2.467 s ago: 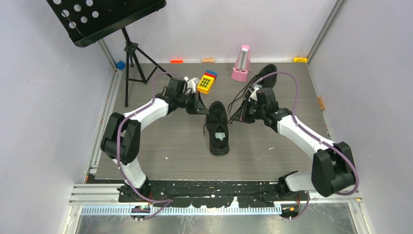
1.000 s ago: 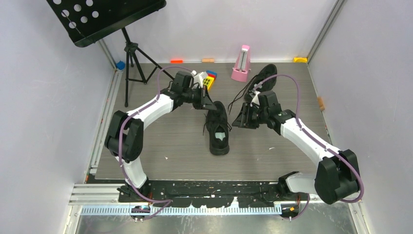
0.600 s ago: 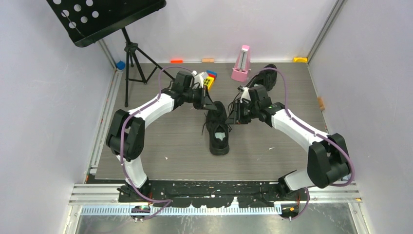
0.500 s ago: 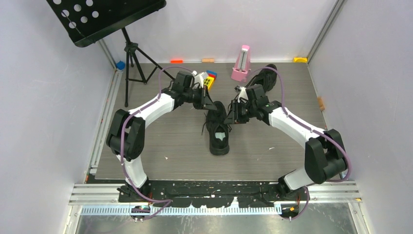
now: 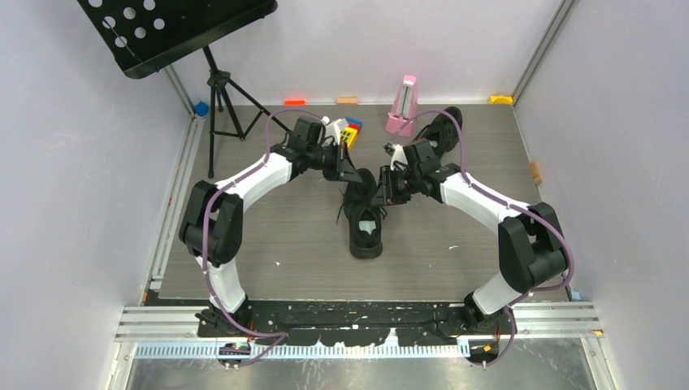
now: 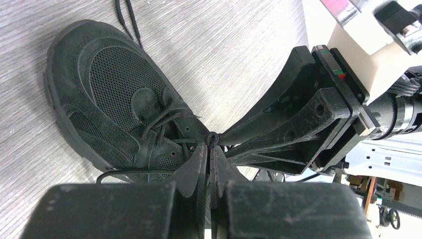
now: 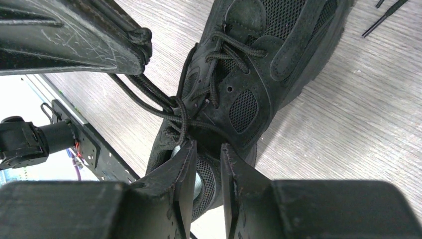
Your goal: Tie the shoes
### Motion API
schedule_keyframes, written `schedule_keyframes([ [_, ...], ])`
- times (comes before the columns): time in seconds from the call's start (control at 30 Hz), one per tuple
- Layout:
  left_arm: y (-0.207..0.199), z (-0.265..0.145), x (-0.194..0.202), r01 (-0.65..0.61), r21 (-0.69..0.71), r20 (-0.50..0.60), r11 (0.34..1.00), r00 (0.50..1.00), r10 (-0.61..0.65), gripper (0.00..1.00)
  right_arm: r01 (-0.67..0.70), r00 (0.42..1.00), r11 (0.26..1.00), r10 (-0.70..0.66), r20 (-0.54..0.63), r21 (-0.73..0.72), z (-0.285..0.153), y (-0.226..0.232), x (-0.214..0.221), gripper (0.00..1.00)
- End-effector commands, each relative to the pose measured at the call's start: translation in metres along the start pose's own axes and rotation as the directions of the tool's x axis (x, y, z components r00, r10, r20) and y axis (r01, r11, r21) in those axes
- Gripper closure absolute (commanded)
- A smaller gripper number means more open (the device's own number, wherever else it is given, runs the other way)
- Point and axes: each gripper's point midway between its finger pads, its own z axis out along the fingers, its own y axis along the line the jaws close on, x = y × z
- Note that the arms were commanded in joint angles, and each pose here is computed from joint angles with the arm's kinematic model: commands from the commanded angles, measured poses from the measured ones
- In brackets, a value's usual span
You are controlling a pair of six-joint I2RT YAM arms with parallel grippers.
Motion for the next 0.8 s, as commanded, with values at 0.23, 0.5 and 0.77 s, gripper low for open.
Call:
schedule_keyframes([
  [0.23,-0.007,0.001,-0.007,-0.033,0.023,-0.003,0.999,0.999,0.034,1.00,0.057,0.998,0.996,-0.058,-0.007,-0.066,0.008,0.017,-0.011,0.83],
  [0.5,-0.006,0.000,-0.005,-0.037,0.009,-0.010,0.999,0.999,0.037,1.00,0.057,0.998,0.995,-0.057,-0.002,-0.087,0.000,0.024,-0.009,1.00],
  [0.77,0.000,-0.006,-0.004,-0.045,-0.045,-0.013,0.998,0.999,0.045,1.00,-0.003,1.000,1.000,0.003,-0.003,-0.021,-0.012,0.019,-0.003,1.00],
])
